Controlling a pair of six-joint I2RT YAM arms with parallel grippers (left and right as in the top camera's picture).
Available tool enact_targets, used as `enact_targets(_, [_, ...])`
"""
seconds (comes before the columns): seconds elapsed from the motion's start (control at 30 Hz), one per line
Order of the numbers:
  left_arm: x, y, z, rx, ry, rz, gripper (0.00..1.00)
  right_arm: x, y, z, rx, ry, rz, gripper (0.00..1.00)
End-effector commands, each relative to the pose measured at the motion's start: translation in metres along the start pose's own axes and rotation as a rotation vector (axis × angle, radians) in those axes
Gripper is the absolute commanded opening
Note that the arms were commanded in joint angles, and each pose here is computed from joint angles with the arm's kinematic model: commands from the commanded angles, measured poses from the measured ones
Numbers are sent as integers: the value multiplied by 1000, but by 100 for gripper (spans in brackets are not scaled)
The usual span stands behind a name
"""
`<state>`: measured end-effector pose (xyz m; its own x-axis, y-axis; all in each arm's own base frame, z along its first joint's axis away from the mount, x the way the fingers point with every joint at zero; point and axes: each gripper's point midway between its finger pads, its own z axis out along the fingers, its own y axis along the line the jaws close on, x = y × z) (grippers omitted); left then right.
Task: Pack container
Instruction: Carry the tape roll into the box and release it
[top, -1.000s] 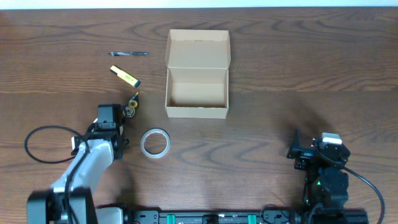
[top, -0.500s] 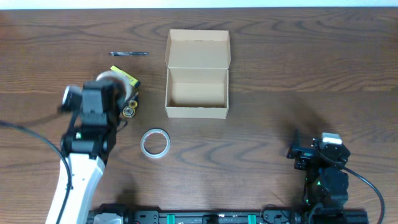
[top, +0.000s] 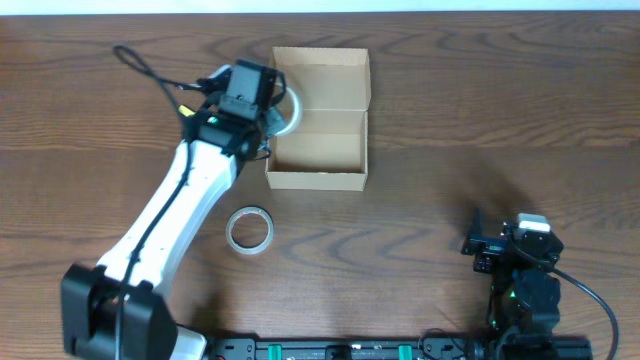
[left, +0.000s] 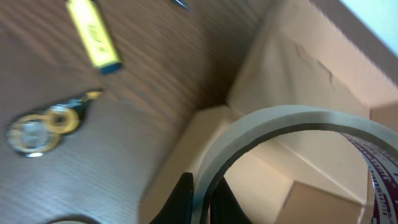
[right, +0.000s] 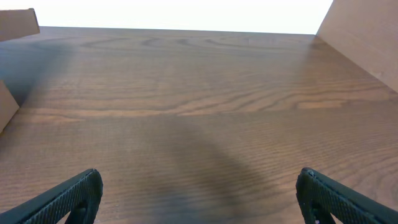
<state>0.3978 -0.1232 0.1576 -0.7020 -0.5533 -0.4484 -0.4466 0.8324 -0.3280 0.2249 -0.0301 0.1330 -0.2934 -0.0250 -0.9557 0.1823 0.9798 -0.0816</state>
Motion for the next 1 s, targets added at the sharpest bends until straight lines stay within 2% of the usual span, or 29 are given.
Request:
enact_targets(0.0, [11, -25, 2, 57, 47, 77, 6, 1, -2, 0, 8, -1, 20, 99])
enact_targets(0.2, [50, -38, 21, 50, 126, 241, 6, 1, -2, 0, 8, -1, 20, 99])
enact_targets(0.5, [70, -26, 52, -24, 185, 276, 7, 1, -2, 0, 8, -1, 20, 99])
enact_targets(0.63, [73, -24, 56, -35, 194, 278, 15, 1, -2, 0, 9, -1, 20, 99])
enact_targets(0.73, [72, -24, 56, -35, 193, 278, 27, 1, -2, 0, 8, -1, 20, 99])
enact_targets(0.97, [67, -27, 56, -29, 169, 274, 39, 1, -2, 0, 9, -1, 20, 99])
